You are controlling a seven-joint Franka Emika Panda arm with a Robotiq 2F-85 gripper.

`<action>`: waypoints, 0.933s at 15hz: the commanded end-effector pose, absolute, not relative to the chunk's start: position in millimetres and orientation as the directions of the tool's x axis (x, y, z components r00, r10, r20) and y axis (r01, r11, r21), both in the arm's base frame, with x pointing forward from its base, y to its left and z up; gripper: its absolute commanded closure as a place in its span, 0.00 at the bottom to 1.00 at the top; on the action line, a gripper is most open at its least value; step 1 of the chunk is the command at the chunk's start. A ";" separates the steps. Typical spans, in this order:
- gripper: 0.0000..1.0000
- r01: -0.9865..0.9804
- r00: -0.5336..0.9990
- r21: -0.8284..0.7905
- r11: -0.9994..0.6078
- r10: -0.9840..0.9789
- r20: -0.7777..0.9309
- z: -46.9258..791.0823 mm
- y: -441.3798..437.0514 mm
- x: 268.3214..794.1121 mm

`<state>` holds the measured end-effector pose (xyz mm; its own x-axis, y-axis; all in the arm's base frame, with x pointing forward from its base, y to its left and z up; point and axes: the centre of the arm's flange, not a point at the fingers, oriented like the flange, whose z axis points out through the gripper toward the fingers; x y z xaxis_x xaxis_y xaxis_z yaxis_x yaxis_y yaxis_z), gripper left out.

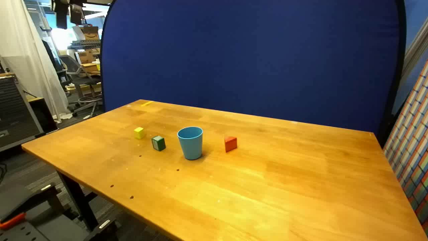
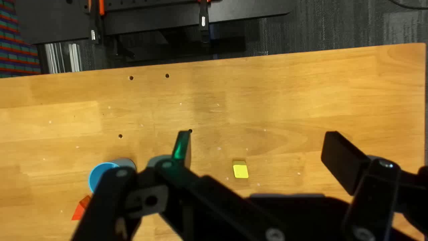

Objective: Put the yellow cube in the cup

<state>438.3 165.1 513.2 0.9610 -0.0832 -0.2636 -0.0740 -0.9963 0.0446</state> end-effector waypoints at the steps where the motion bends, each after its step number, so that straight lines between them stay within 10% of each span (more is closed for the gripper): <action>1: 0.00 -0.074 0.962 0.043 -0.996 -0.083 -0.260 514.7 165.4 438.8; 14: 0.00 -0.057 0.980 0.131 -0.990 -0.081 -0.183 317.8 250.8 397.3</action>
<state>412.6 227.3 364.4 0.9710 -0.0859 -0.2233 -0.0655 -0.9931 0.0971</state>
